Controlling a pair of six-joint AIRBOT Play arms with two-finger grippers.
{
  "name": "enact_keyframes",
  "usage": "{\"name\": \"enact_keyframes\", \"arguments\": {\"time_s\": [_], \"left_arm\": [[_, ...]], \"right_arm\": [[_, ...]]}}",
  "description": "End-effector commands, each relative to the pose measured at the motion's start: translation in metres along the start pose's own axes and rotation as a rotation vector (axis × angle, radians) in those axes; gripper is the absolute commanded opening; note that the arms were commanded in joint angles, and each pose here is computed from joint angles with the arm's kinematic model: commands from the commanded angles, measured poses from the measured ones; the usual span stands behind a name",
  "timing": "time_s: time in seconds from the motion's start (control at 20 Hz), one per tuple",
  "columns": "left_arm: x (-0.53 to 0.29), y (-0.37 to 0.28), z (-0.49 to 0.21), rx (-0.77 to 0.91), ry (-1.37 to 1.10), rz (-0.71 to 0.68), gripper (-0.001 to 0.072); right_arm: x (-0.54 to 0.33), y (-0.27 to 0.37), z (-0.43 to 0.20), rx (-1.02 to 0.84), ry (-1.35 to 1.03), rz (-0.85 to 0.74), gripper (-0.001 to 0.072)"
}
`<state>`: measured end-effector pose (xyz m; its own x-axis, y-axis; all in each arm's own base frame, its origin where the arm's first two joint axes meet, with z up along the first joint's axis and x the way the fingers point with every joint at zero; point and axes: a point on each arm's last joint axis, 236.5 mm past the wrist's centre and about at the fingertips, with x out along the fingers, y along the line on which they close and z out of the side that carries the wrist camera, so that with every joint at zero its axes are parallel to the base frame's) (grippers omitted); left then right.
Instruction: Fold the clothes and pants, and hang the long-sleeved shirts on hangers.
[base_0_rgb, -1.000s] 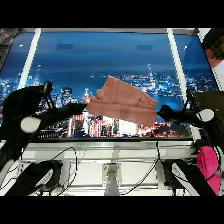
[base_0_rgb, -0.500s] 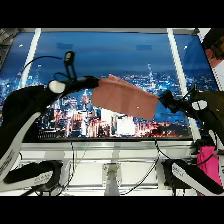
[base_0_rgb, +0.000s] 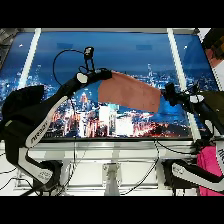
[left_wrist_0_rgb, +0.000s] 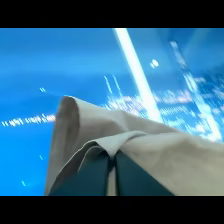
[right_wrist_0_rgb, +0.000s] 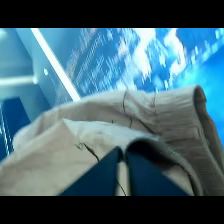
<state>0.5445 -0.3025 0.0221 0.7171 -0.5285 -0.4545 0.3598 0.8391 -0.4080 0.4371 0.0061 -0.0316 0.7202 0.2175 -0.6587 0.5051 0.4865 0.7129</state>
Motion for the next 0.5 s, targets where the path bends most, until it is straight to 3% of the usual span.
{"name": "enact_keyframes", "arguments": {"time_s": [0.0,0.05,0.2,0.45], "left_arm": [[0.008,0.015,0.019,0.004,-0.103,0.067,0.0522],[0.007,0.016,0.022,0.004,-0.111,0.071,0.0674],[0.000,0.013,0.032,0.003,-0.127,0.063,0.0672],[-0.070,-0.042,0.070,0.070,-0.064,-0.108,0.0652]], "right_arm": [[0.005,0.009,0.029,0.003,-0.093,0.013,0.0653],[0.004,0.015,0.034,-0.006,-0.106,0.021,0.0675],[-0.002,0.030,0.043,-0.134,-0.102,0.018,0.0668],[-0.025,-0.015,0.018,-0.313,0.278,-0.095,0.0614]]}}
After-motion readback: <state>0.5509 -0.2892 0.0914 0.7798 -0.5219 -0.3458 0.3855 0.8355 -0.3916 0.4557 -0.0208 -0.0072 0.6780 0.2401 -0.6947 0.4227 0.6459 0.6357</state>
